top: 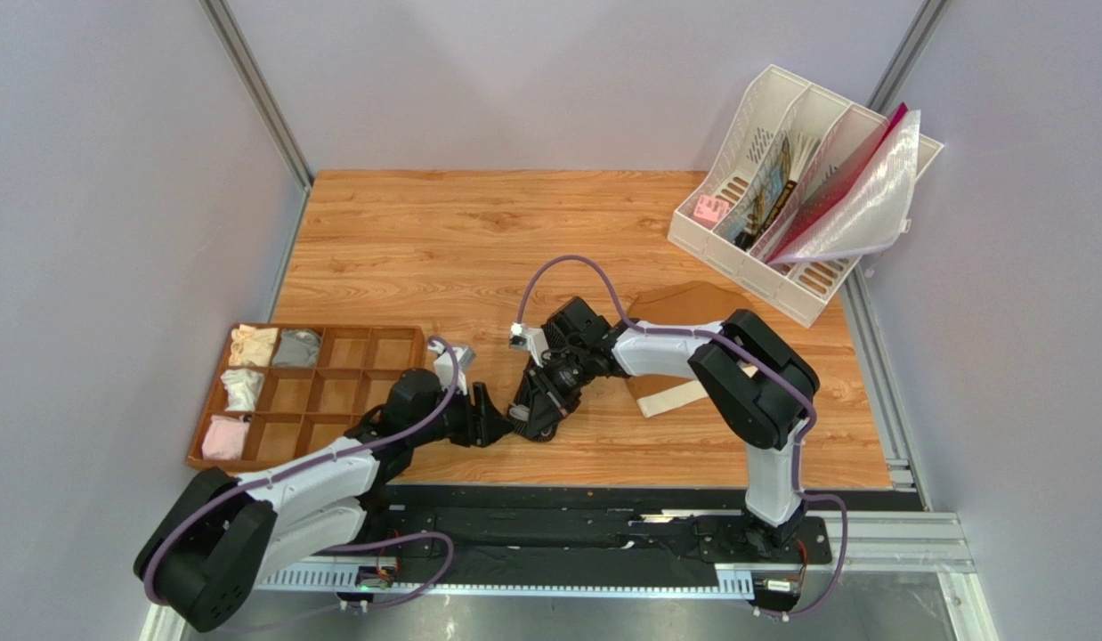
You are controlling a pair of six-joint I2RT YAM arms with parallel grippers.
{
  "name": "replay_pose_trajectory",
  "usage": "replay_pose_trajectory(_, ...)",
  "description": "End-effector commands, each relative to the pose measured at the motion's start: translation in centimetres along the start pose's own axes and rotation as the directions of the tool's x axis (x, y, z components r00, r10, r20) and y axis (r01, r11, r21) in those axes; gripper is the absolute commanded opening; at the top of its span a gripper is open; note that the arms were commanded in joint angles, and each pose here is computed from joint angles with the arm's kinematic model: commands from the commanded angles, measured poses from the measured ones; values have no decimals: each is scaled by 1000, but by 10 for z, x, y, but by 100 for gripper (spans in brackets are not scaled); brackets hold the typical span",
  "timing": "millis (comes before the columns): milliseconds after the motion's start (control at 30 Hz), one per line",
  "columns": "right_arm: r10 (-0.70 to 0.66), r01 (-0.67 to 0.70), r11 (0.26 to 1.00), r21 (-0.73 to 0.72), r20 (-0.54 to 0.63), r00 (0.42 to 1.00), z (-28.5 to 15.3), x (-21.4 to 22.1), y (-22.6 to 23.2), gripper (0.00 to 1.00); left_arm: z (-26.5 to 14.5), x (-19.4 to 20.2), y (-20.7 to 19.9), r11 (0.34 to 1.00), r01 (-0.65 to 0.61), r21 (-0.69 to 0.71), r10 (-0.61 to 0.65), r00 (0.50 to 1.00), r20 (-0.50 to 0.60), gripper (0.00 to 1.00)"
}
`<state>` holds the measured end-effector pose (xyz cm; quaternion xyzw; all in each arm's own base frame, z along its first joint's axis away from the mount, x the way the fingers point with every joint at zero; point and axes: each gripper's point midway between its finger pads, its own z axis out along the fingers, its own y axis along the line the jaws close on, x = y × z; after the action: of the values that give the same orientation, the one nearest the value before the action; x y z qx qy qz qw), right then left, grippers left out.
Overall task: Roll the underwear
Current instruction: Roll the underwear to the center of the board.
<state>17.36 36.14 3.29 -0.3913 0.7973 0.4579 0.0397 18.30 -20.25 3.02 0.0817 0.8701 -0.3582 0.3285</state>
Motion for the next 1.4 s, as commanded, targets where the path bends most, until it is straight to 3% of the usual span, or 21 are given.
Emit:
replay_pose_trajectory(0,-11,11,1000,-18,0,1000,2,-5,-3,0,9,-28,-11,997,-79,22,77,993,85,58)
replay_pose_trajectory(533,6,-7,999,-40,-25,1000,7,0,-6,0,28,-23,-22,988,-100,121,87,990,109,54)
replay_pose_trajectory(667,7,-8,999,-35,-28,1000,6,1,-6,0,36,-18,-28,984,-93,153,80,993,91,38)
replay_pose_trajectory(800,-4,4,1000,-14,-19,1000,3,-2,-6,2,41,-10,-25,987,-72,147,64,996,59,6)
replay_pose_trajectory(867,-14,14,1000,8,-7,1000,-3,-7,-4,20,41,-7,-23,989,-54,134,48,998,46,0)
replay_pose_trajectory(1000,-38,33,987,159,31,999,-28,-22,-8,60,39,-3,-19,995,-8,95,8,1000,10,0)
replay_pose_trajectory(1100,-45,28,962,273,55,997,-56,-31,-4,67,33,1,-10,1000,15,21,-14,999,-32,0)
replay_pose_trajectory(1133,-60,31,934,356,73,996,-67,-38,-11,85,32,-3,-9,1000,14,-2,-14,999,-28,0)
replay_pose_trajectory(1200,-69,18,904,427,104,992,-82,-42,-11,87,25,3,-4,998,33,-56,-37,996,-75,0)
replay_pose_trajectory(1300,-189,77,832,550,150,970,-97,-52,-1,87,19,4,-2,991,65,-116,-79,989,-122,0)
replay_pose_trajectory(1367,-301,157,807,569,167,939,-87,-59,26,81,15,8,1,979,96,-180,-128,976,-177,0)
